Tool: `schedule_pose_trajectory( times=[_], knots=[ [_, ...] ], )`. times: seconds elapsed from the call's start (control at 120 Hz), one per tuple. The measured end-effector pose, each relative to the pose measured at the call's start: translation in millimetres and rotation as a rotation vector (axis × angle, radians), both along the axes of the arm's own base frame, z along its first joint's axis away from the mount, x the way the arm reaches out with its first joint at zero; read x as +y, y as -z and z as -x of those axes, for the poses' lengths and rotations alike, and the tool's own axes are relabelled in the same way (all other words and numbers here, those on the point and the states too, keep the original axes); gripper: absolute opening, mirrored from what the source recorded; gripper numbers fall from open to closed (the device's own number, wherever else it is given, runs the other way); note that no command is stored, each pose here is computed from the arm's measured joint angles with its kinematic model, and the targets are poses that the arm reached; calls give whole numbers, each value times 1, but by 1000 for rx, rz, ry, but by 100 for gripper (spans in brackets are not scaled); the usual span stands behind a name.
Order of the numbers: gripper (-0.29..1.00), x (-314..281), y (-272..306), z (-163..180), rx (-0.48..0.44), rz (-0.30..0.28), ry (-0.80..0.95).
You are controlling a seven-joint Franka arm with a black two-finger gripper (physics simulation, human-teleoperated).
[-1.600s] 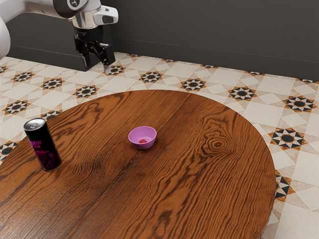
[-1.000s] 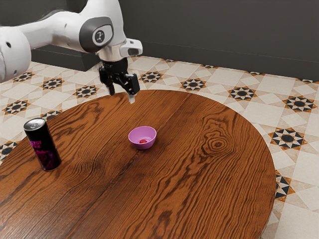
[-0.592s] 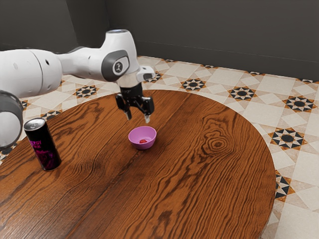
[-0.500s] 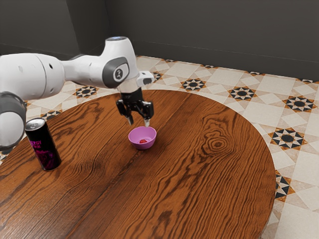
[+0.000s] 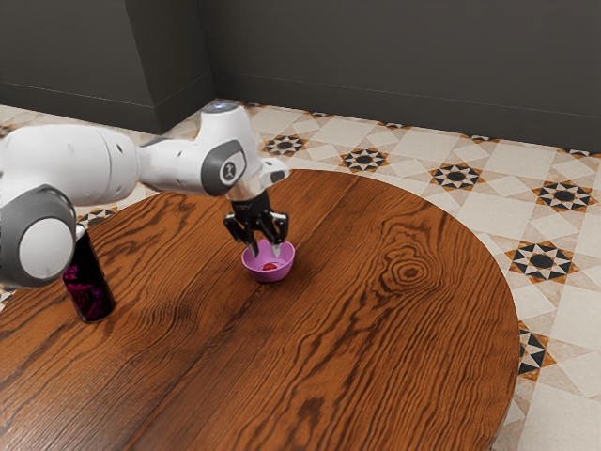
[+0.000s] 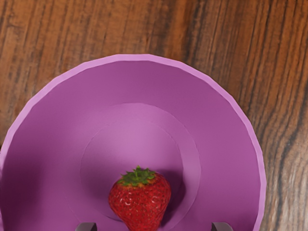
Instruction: Take strawberry from the bowl
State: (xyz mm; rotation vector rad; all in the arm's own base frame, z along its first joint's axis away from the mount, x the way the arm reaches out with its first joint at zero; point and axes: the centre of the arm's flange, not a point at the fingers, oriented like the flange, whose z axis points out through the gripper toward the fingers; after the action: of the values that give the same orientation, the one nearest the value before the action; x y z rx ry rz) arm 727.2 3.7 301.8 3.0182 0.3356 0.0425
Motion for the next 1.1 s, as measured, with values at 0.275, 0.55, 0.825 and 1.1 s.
schedule_pose_trajectory(
  times=[0.275, 0.55, 0.825, 1.1],
  knots=[
    [24, 1, 18, -1, 6, 19, -36],
    [22, 1, 31, -3, 3, 30, -60],
    [22, 0, 48, -1, 20, 50, -88],
    [12, 1, 47, -2, 14, 60, -117]
  ],
)
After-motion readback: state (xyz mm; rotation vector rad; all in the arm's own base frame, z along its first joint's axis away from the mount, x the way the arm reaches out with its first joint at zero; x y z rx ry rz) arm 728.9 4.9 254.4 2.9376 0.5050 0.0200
